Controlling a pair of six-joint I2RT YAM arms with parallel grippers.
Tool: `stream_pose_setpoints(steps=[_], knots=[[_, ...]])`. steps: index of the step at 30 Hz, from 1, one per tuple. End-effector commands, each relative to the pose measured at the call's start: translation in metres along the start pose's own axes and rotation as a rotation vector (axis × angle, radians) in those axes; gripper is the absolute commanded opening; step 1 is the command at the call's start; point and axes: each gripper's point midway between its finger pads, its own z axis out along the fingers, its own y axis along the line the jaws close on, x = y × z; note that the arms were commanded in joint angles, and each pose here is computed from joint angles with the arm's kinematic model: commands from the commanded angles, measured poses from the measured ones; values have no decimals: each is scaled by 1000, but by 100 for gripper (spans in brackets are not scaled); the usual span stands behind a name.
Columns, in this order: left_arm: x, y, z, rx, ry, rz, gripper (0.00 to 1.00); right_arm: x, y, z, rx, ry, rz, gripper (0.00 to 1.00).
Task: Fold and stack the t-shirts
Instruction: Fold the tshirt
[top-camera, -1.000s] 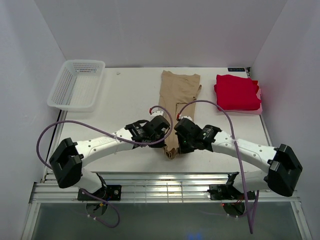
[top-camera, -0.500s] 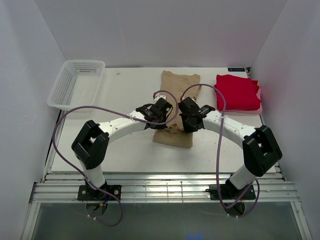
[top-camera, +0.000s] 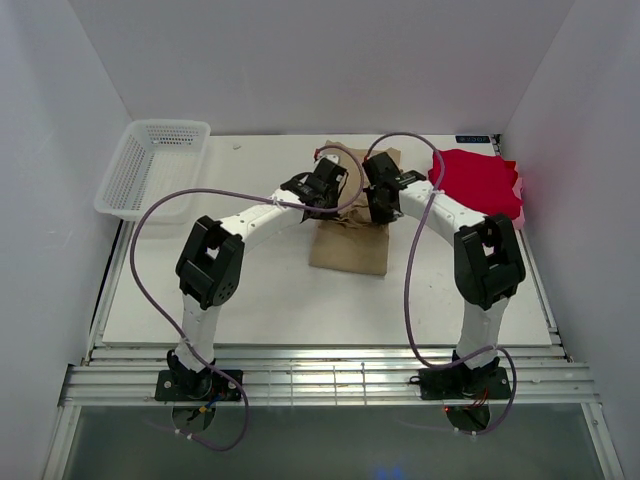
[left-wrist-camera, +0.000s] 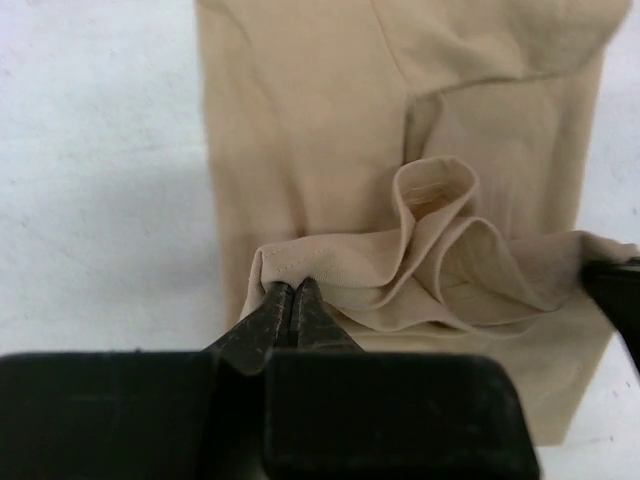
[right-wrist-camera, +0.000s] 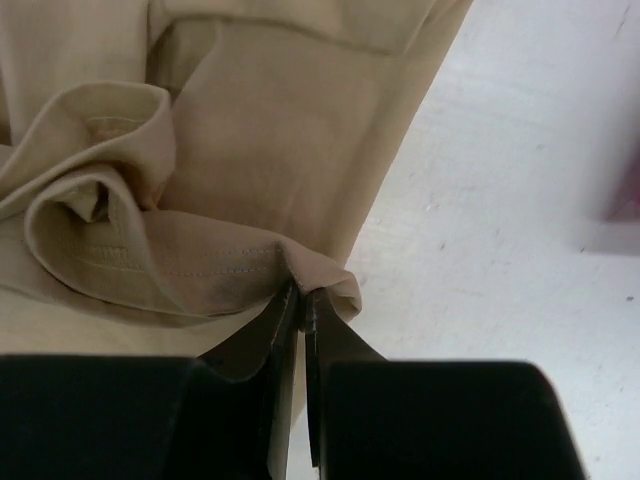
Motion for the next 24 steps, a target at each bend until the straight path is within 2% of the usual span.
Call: stream_pose_setpoints(steps=[1, 5, 9, 11, 13, 14, 16, 20, 23, 24], knots=[[-34, 9, 6, 14, -51, 3, 0, -37, -17, 0, 7, -56, -8, 8], [-60, 15, 18, 14, -80, 1, 0, -55, -27, 15, 4, -55, -8, 8], [-64, 20, 37, 15, -71, 11, 0, -65, -35, 31, -2, -43, -13, 8], [-64, 21, 44, 12, -67, 12, 20, -70, -41, 39, 1, -41, 2, 27], [-67, 23, 46, -3, -74, 3, 45, -74, -46, 42, 6, -46, 15, 39], [-70, 27, 44, -27, -83, -2, 56, -79, -48, 40, 13, -60, 20, 41], [-81, 30, 30, -39, -116, -33, 59, -86, -52, 33, 27, -82, 26, 46], [-107, 29, -9, -34, -195, -83, 62, -106, -51, -12, -4, -197, 62, 47], [-112, 23, -34, 2, -216, -103, 62, -96, -37, -32, -96, -217, 101, 47], [-109, 24, -37, 3, -212, -107, 62, -82, -34, -28, -114, -186, 109, 47]])
